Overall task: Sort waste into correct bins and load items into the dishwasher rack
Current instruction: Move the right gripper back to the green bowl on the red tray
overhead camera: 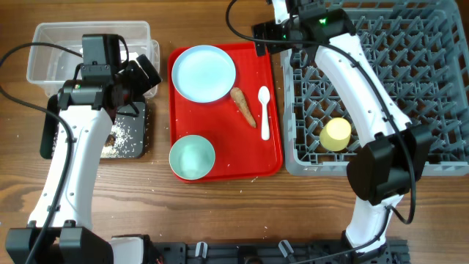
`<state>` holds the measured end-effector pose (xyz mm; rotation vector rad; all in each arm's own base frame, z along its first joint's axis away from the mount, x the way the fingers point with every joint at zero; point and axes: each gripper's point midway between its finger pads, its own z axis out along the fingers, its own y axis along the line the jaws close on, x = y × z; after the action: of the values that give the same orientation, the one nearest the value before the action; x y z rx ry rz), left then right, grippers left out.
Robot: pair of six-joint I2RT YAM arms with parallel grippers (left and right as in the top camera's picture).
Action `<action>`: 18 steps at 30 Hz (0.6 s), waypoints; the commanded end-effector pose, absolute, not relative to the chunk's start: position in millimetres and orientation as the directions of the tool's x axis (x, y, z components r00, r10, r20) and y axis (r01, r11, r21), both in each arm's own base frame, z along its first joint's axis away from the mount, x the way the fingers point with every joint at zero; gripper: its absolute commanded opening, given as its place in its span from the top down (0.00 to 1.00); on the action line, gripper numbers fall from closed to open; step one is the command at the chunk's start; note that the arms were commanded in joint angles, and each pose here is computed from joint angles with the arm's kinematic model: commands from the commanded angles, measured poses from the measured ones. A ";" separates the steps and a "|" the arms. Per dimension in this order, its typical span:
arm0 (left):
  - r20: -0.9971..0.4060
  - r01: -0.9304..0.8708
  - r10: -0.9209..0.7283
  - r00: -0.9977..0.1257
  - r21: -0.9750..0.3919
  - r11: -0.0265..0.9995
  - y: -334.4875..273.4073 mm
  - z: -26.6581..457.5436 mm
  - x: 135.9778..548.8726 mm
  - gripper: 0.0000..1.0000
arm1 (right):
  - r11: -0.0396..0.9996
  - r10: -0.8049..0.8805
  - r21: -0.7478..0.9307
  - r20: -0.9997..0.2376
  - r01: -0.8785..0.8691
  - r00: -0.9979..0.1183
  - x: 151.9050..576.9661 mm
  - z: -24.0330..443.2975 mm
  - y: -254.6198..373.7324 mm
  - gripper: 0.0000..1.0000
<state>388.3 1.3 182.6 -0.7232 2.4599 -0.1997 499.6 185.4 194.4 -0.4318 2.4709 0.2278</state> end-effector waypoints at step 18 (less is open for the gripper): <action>-0.490 -0.454 -0.545 -0.680 -0.303 0.838 2.6 191.4 390.7 0.00 | 0.832 -0.251 0.421 -0.294 -0.361 -0.922 393.1 146.2 264.3 0.19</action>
<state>388.3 1.3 182.6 -0.7232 2.4599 -0.1997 429.9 232.8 152.6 -0.4178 2.7248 0.5830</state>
